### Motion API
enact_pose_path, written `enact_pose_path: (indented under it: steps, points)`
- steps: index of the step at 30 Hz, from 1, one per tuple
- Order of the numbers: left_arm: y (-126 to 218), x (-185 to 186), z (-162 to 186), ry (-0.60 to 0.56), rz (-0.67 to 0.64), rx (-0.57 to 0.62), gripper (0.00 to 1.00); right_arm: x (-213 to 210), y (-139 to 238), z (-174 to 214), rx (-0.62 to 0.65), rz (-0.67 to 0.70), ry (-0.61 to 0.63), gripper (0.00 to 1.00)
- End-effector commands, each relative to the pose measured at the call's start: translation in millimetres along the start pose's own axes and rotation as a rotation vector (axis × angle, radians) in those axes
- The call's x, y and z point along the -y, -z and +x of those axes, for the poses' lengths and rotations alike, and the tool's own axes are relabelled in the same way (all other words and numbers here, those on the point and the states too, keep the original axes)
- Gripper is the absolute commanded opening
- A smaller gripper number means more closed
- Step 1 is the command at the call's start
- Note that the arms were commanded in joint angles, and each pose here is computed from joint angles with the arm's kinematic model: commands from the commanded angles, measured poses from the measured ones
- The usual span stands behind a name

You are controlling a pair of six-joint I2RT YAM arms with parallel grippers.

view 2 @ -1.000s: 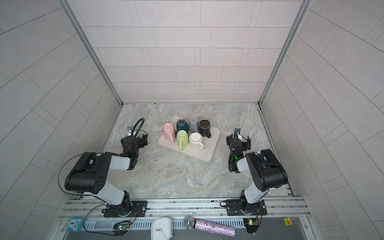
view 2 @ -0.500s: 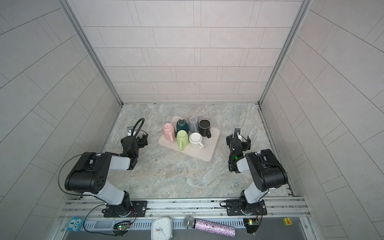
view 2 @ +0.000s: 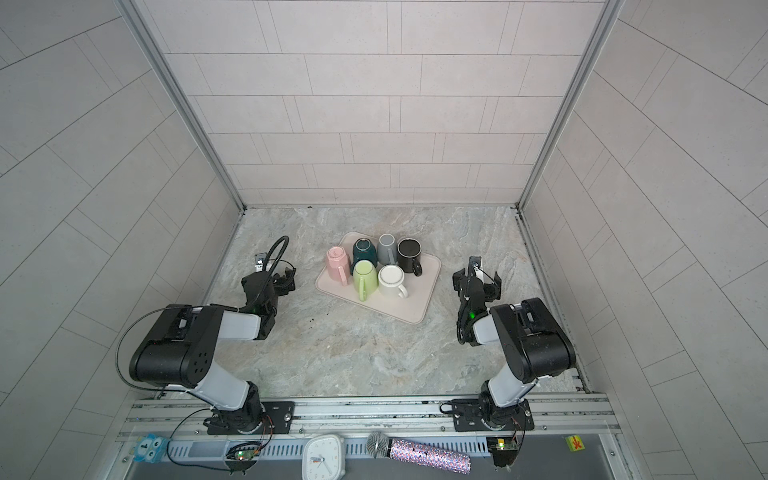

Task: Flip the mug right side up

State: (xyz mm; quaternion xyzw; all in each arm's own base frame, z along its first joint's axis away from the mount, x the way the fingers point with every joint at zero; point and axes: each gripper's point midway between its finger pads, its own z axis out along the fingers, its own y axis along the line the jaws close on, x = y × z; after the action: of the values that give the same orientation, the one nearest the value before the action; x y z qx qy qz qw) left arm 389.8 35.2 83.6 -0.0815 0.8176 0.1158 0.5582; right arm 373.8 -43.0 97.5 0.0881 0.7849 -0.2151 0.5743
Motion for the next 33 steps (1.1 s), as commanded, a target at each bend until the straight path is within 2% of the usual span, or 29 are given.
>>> enact_pose_path:
  steps: [1,6,10,16,18,20,23,25,27,29,33]
  points:
    - [-0.4,2.4,-9.1,-0.005,0.003,0.03,1.0,5.9,3.1,-7.5,0.038,0.033,-0.021,0.99]
    - [19.4,1.1,-39.4,-0.07,-0.065,0.015,1.0,2.5,10.3,-10.5,0.07,0.021,-0.009,0.99]
    - [28.6,-7.2,-47.5,-0.043,-0.14,-0.001,1.0,1.7,9.0,-11.7,0.058,0.013,-0.009,0.99]
    - [54.0,11.0,-71.9,-0.06,-0.126,0.011,1.0,1.9,7.9,-13.7,0.054,0.008,-0.008,0.99]
    - [62.5,12.4,-77.1,-0.045,-0.129,0.018,1.0,11.5,12.5,-30.4,0.036,0.098,0.018,0.99]
    - [71.4,14.9,-79.5,-0.025,-0.126,0.015,1.0,4.5,18.7,-52.5,0.016,0.045,0.068,0.99]
    - [81.8,23.5,-80.3,-0.001,-0.093,-0.014,1.0,1.0,29.1,-84.0,0.058,-0.013,0.008,0.99]
    - [89.9,30.8,-79.0,0.008,-0.055,-0.062,1.0,-9.8,37.2,-97.3,0.063,-0.098,-0.012,0.99]
    - [100.6,48.6,-77.3,0.007,0.025,-0.077,1.0,-27.5,42.6,-103.2,0.016,-0.216,0.026,0.97]
    - [110.9,63.6,-75.8,-0.007,0.078,-0.068,1.0,-37.1,47.4,-110.0,-0.044,-0.273,0.037,0.97]
    - [130.3,84.1,-72.0,-0.025,0.167,-0.067,1.0,-60.0,65.4,-113.7,-0.149,-0.427,-0.059,0.96]
